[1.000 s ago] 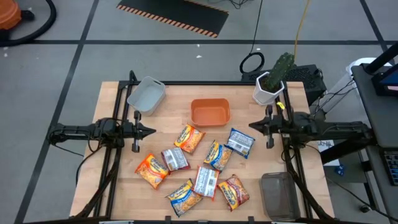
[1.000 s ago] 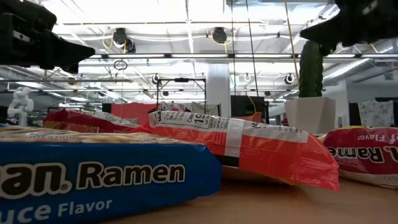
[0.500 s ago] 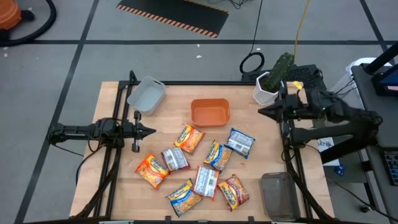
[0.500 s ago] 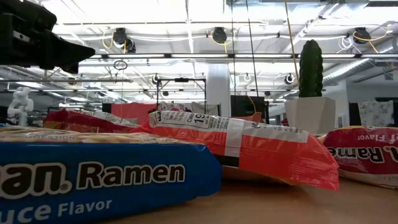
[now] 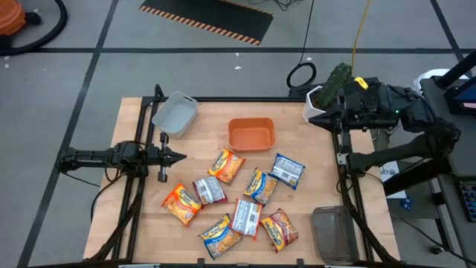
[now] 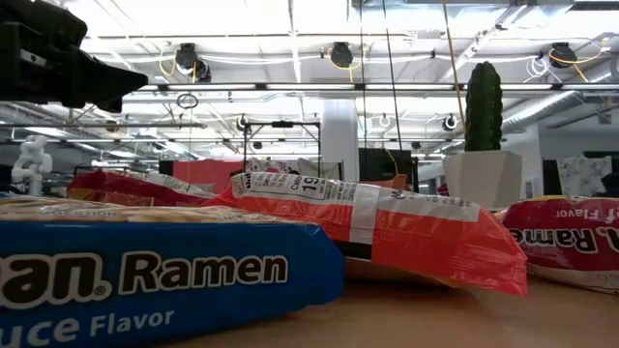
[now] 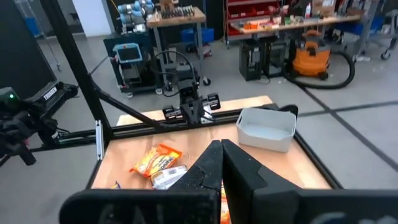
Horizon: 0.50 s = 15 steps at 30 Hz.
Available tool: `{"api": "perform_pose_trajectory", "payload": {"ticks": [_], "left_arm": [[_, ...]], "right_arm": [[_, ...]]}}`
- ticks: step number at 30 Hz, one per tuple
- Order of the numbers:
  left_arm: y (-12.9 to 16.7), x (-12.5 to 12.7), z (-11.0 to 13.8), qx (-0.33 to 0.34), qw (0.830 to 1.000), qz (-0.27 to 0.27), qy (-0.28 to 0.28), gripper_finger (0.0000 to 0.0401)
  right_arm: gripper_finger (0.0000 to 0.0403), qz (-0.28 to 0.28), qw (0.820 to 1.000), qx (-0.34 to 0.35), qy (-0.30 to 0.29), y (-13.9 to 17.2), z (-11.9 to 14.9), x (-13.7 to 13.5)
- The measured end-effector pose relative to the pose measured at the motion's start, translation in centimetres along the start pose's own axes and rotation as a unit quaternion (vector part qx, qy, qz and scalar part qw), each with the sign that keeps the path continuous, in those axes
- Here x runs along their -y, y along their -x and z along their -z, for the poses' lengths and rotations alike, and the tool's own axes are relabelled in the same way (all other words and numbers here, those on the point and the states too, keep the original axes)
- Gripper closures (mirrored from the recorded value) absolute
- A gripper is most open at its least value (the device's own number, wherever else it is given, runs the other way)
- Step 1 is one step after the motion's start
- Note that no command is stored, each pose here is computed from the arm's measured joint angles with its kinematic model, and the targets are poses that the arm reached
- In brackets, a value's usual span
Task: Sort Maruchan noodles
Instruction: Put the top blue noodle pack into the gray bin
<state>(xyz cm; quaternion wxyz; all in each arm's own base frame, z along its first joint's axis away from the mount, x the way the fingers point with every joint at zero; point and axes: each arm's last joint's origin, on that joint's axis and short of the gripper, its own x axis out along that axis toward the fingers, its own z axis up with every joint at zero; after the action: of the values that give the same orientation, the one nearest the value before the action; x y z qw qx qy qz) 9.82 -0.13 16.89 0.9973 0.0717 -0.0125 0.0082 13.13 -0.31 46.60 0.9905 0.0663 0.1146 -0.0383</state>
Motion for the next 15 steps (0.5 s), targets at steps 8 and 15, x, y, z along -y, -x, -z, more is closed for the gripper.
{"api": "perform_pose_trajectory", "payload": {"ticks": [8,15], "left_arm": [[0.0,0.0,0.0,0.000,1.000,0.000,0.004,0.0400],[0.0,-0.1,-0.2,0.009,1.000,-0.007,0.006,0.0400]], "right_arm": [[0.0403,0.015,0.996,-0.083,-0.042,-1.2,-2.4,-0.4],[0.0403,-0.010,0.986,-0.123,-0.114,-2.6,-4.0,-0.9]]}}
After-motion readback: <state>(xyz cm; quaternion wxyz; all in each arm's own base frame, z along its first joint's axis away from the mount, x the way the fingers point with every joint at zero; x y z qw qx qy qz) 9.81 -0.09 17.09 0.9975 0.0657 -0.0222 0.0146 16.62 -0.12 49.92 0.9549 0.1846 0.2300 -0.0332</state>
